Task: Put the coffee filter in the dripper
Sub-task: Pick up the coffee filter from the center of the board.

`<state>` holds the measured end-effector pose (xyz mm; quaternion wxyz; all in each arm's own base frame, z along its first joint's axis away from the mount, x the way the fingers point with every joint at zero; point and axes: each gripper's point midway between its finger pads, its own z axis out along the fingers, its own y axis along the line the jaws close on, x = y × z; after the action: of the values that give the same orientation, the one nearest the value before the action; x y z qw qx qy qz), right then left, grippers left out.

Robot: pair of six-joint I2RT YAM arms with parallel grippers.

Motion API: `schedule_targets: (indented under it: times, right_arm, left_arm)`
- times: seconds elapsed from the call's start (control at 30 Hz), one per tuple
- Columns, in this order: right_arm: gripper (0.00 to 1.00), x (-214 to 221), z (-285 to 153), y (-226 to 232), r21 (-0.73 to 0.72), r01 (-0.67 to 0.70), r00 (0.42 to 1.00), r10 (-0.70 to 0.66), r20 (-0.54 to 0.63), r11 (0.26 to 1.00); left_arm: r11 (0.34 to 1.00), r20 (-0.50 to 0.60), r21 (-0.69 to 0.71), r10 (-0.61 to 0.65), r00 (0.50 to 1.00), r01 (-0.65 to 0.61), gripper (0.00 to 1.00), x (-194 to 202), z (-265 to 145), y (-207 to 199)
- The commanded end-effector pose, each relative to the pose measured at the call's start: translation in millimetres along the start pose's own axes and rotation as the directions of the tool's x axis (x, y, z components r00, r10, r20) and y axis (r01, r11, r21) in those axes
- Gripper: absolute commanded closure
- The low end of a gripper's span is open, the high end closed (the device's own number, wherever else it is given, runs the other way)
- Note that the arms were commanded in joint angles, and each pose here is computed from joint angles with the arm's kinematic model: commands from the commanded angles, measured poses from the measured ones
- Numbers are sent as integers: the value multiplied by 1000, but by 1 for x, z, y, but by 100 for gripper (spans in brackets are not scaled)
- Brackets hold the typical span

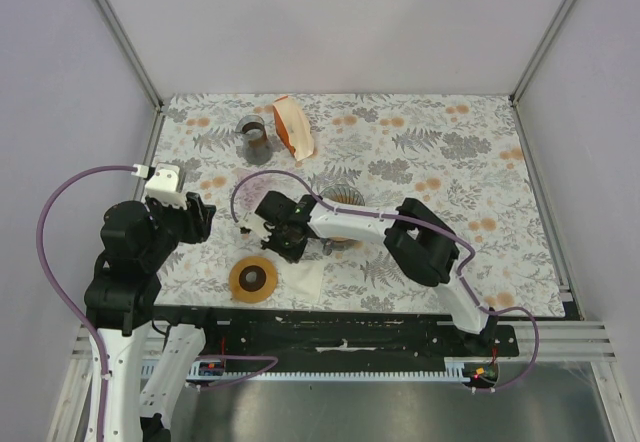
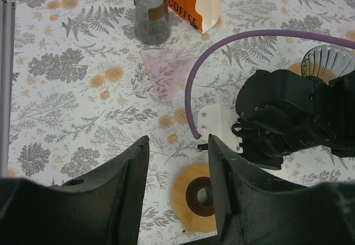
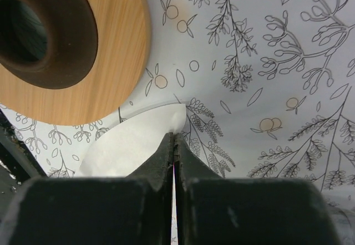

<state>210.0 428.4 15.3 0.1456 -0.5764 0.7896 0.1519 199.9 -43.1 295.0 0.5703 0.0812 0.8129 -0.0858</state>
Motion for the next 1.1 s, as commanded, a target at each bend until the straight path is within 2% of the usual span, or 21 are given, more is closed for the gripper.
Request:
schedule_targets:
  times: [0.0, 0.1, 0.17, 0.23, 0.27, 0.3, 0.33, 0.5, 0.73, 0.83, 0.9, 1.07]
  right_arm:
    - [96, 28, 0, 21, -71, -31, 997, 26, -73, 997]
    - [81, 6, -28, 27, -64, 29, 999, -27, 32, 998]
    - [57, -5, -45, 31, -41, 85, 992, -80, 102, 996]
    - [38, -7, -55, 37, -15, 119, 984, -116, 137, 993]
    - [18, -6, -58, 38, 3, 122, 983, -121, 140, 993]
    - [3, -4, -58, 40, 17, 123, 983, -124, 135, 992]
    - [2, -3, -59, 39, 38, 117, 984, -121, 130, 992]
    - [2, 12, -40, 51, 62, 74, 995, -78, 57, 995]
    - [2, 62, 12, 37, 176, 68, 983, -36, -181, 982]
    - [6, 79, 23, 46, 108, 68, 971, -41, -237, 992]
    - [24, 84, 26, 50, 73, 52, 969, -33, -245, 996]
    - [86, 82, 24, 50, 62, 29, 975, -15, -223, 998]
  left_arm:
    - [1000, 59, 16, -18, 998, 17, 47, -17, -4, -4]
    - [1000, 60, 16, -16, 998, 15, 47, -18, -5, -4]
    - [1000, 63, 16, -16, 998, 15, 48, -18, -5, -4]
    - [1000, 66, 17, -14, 998, 13, 48, -19, -6, -4]
    - [1000, 67, 15, -12, 998, 11, 47, -19, -6, -4]
    - [1000, 68, 14, -13, 998, 12, 47, -18, -7, -4]
    - [1000, 68, 14, -12, 998, 11, 48, -18, -7, -4]
    - [1000, 66, 15, -10, 998, 9, 47, -17, -7, -4]
    - [1000, 63, 20, -13, 998, 11, 48, -17, -6, -5]
    - [1000, 63, 18, -12, 998, 11, 48, -18, -6, -5]
    - [1000, 63, 15, -9, 998, 8, 48, -19, -6, -4]
    - [1000, 65, 13, -6, 998, 5, 48, -20, -6, -4]
